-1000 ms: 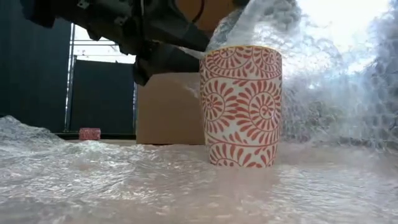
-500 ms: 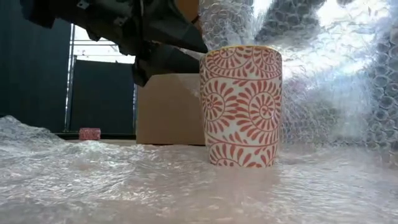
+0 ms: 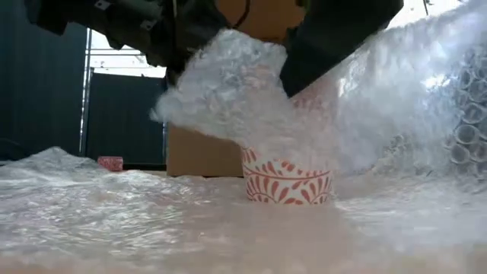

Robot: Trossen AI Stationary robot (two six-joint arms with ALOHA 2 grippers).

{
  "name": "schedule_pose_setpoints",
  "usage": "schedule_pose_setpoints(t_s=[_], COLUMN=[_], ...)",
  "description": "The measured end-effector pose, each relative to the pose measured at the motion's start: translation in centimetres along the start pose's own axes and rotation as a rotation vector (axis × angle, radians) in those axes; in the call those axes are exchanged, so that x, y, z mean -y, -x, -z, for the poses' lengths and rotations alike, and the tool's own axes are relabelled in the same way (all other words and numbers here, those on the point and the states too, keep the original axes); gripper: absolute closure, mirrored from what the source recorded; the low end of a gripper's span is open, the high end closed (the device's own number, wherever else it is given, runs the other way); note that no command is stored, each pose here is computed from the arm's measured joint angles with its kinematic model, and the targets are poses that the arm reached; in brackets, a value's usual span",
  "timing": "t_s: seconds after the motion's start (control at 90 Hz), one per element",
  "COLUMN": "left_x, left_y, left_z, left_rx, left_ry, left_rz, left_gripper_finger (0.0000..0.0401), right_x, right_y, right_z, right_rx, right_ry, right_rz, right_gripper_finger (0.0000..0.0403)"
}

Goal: Wrap mug
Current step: Wrap the yellow mug with the bubble wrap

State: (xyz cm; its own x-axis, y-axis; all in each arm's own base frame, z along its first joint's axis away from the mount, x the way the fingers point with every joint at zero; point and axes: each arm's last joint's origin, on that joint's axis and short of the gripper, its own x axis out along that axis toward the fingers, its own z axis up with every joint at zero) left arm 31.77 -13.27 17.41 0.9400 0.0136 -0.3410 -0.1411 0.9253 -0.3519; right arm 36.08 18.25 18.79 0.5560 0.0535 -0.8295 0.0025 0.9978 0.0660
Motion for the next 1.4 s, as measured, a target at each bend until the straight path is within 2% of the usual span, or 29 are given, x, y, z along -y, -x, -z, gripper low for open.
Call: schedule_pose_setpoints(t_s=[0.289, 0.389, 0.533, 0.822, 1.4], left_x=[2.6, 3.0, 1.9, 1.5, 1.4], left_y=[0.0, 0.1, -0.2, -1.7, -1.9], left_z=[-1.6, -1.5, 0.1, 1.8, 2.1], left_rx=[0.023, -0.004, -0.096, -0.097, -0.106], left_ry=[0.017, -0.035, -0.061, -0.063, -0.073], left_rz=[0.096, 0.036, -0.09, -0.108, -0.116], left_gripper_finger=[0.0237, 0.0237, 0.0237, 0.0237, 0.0237], right_x=[-0.1, -0.1, -0.1, 0.0, -1.6], right_y=[-0.2, -0.2, -0.3, -0.1, 4.9], right_z=[0.0, 0.1, 0.1, -0.1, -3.0], right_rx=[0.006, 0.003, 0.002, -0.006, -0.111], right_ry=[-0.009, -0.01, -0.012, -0.001, 0.056], right_rz=[-0.007, -0.007, -0.008, -0.008, 0.031], right_gripper_finger=[0.0232, 0.0232, 0.0232, 0.0232, 0.0232])
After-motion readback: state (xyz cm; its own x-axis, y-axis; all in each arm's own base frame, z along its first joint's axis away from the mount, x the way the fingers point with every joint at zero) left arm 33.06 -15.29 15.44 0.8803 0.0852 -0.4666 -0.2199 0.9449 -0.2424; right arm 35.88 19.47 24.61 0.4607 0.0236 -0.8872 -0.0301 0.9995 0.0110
